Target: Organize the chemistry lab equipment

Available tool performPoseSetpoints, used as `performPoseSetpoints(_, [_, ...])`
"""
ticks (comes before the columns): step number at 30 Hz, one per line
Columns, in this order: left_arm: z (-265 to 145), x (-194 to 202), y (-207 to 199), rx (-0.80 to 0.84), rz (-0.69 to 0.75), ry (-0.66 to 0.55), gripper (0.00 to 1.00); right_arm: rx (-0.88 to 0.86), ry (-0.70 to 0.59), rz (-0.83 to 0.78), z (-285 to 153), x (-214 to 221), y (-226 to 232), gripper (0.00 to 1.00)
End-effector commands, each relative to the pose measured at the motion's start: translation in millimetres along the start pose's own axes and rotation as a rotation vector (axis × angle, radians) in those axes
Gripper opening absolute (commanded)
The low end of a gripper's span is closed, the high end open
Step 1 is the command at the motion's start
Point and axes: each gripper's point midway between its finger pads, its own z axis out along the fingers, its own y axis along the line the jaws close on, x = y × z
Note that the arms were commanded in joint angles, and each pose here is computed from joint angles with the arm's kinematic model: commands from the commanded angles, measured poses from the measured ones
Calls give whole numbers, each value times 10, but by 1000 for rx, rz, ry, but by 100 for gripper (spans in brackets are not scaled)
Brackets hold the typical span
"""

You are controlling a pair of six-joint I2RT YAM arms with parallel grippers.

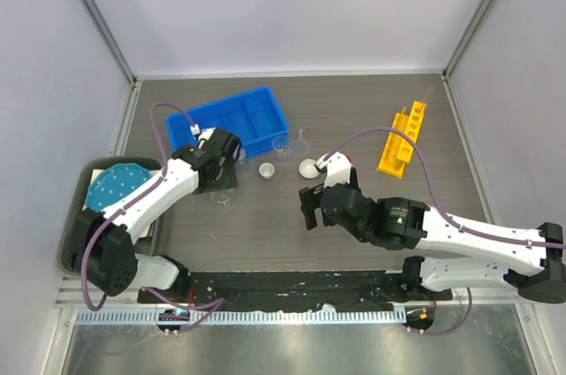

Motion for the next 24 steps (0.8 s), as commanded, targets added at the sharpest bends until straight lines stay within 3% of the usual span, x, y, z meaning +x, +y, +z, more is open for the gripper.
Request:
performPoseSetpoints(1, [87, -84, -129, 25, -14, -29, 70, 23, -59, 40, -53, -182, -13, 94])
performPoseSetpoints(15, [155, -49, -180, 32, -7, -7, 51, 29, -55, 42, -35, -123, -38, 94])
performPoseSetpoints(24, [193, 51, -157, 40, -19, 3, 46, 27, -46, 47, -21, -68, -43, 94])
